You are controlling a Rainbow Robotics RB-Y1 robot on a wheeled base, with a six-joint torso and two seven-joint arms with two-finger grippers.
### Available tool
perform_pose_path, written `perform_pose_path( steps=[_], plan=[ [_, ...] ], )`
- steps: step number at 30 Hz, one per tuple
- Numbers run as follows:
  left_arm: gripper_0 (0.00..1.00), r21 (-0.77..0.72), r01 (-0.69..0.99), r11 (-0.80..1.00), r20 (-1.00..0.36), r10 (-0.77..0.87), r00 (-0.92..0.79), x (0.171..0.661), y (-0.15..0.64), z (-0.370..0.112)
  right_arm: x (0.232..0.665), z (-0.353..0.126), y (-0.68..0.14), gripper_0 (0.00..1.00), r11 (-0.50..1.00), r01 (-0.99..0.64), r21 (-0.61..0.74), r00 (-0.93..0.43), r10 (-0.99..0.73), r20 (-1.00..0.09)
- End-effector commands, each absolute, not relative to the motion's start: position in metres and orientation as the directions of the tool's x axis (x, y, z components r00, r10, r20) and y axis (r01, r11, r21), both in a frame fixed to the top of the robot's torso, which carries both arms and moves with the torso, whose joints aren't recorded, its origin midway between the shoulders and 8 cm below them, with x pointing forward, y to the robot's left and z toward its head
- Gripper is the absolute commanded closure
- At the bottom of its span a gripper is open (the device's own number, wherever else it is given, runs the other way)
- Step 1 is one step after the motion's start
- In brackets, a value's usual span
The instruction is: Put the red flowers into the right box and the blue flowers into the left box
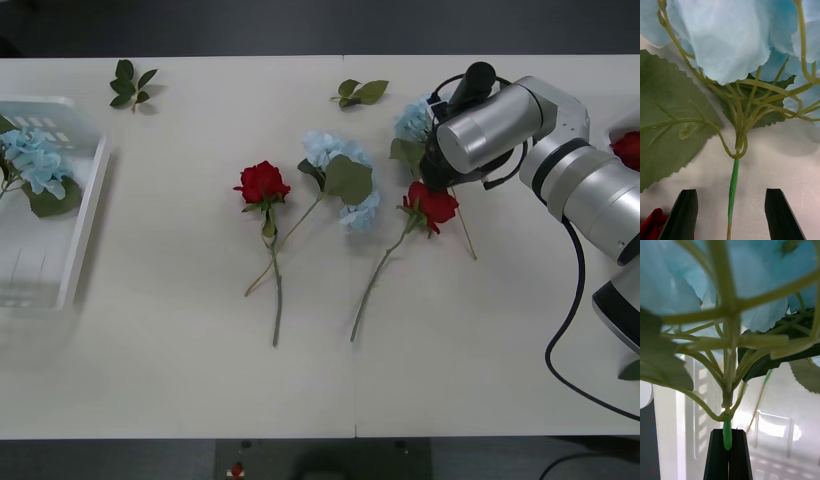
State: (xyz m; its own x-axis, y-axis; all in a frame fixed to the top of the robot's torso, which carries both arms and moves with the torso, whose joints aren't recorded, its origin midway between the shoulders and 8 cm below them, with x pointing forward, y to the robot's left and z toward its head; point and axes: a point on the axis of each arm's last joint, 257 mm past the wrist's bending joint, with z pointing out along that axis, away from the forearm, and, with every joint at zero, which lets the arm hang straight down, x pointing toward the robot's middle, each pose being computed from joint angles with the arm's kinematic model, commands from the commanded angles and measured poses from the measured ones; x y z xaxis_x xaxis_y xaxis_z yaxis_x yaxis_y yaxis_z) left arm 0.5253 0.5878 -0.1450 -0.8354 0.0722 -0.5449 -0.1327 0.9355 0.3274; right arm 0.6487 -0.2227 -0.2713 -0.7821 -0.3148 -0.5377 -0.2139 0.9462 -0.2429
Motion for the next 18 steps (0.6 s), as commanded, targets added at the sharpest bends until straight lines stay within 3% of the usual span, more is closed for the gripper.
perform_pose_path(
  steps=[1,8,15,18],
  plan=[
    [1.0,0.391,-0.11,0.914,-0.553,0.138,-0.821,0.537,0.6,-0.136,0.658,-0.259,-0.209,0.59,0.948,-0.214,-0.234,-0.764,-0.312,-0.565],
    [1.0,0.412,-0.084,0.907,-0.536,0.167,-0.828,0.542,0.599,-0.159,0.658,-0.262,-0.209,0.84,0.95,-0.21,-0.232,-0.766,-0.307,-0.565],
    [1.0,0.39,-0.08,0.917,-0.525,0.151,-0.838,0.542,0.59,-0.179,0.659,-0.262,-0.211,1.0,0.95,-0.208,-0.232,-0.764,-0.306,-0.568],
    [1.0,0.387,-0.082,0.918,-0.527,0.147,-0.837,0.542,0.589,-0.181,0.659,-0.261,-0.214,1.0,0.953,-0.203,-0.225,-0.767,-0.297,-0.569]
  ],
)
